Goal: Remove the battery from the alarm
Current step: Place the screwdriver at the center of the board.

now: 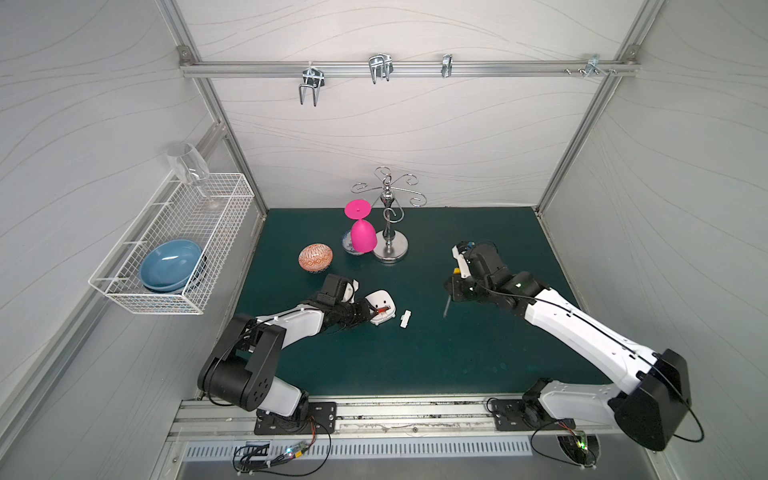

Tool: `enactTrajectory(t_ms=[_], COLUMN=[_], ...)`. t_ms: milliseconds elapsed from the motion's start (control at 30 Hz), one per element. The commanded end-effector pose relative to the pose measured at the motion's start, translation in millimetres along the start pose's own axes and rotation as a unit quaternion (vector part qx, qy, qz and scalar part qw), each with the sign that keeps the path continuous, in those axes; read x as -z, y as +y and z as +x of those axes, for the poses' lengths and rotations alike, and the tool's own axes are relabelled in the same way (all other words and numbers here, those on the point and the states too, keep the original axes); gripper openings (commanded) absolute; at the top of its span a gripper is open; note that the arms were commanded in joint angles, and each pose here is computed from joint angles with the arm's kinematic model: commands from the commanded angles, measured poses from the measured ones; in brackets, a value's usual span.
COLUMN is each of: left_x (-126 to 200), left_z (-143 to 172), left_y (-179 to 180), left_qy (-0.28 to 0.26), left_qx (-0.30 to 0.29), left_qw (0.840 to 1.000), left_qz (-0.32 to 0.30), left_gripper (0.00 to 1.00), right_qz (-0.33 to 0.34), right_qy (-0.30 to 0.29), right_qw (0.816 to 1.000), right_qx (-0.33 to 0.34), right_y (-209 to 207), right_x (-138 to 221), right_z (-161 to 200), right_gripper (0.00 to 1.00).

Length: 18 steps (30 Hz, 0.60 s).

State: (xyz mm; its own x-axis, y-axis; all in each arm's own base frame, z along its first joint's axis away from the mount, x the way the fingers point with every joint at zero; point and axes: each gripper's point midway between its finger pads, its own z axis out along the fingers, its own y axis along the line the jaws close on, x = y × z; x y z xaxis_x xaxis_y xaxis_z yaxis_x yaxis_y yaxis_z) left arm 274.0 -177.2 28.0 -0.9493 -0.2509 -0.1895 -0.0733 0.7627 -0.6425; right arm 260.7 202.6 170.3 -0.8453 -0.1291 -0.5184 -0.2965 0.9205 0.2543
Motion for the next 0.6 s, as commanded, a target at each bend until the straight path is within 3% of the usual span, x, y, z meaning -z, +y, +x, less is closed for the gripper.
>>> enactTrajectory(t_ms=[0, 367, 567], left_x=[-9.2, -20.9, -29.8], left_z=[21.5, 14.3, 14.4], left_y=[31.4, 21.2, 13.9], left_qy=[0.035, 0.048, 0.058], left_qx=[0.016, -0.009, -0.021], left_qw=[0.997, 0.997, 0.996], left_qz=[-0.063, -0.062, -0.062], left_gripper=[0.5, 0.49, 0.48], right_qz=[0.053, 0.097, 0.103], right_qy=[0.178, 0.267, 0.303], right_qw=[0.983, 0.959, 0.947], right_qx=[0.003, -0.008, -0.01], right_y=[-42.4, -72.5, -78.3], right_x=[6.2, -55.1, -87.9], right_z=[72.3, 65.9, 73.9], right_gripper=[0.0, 0.0, 0.06])
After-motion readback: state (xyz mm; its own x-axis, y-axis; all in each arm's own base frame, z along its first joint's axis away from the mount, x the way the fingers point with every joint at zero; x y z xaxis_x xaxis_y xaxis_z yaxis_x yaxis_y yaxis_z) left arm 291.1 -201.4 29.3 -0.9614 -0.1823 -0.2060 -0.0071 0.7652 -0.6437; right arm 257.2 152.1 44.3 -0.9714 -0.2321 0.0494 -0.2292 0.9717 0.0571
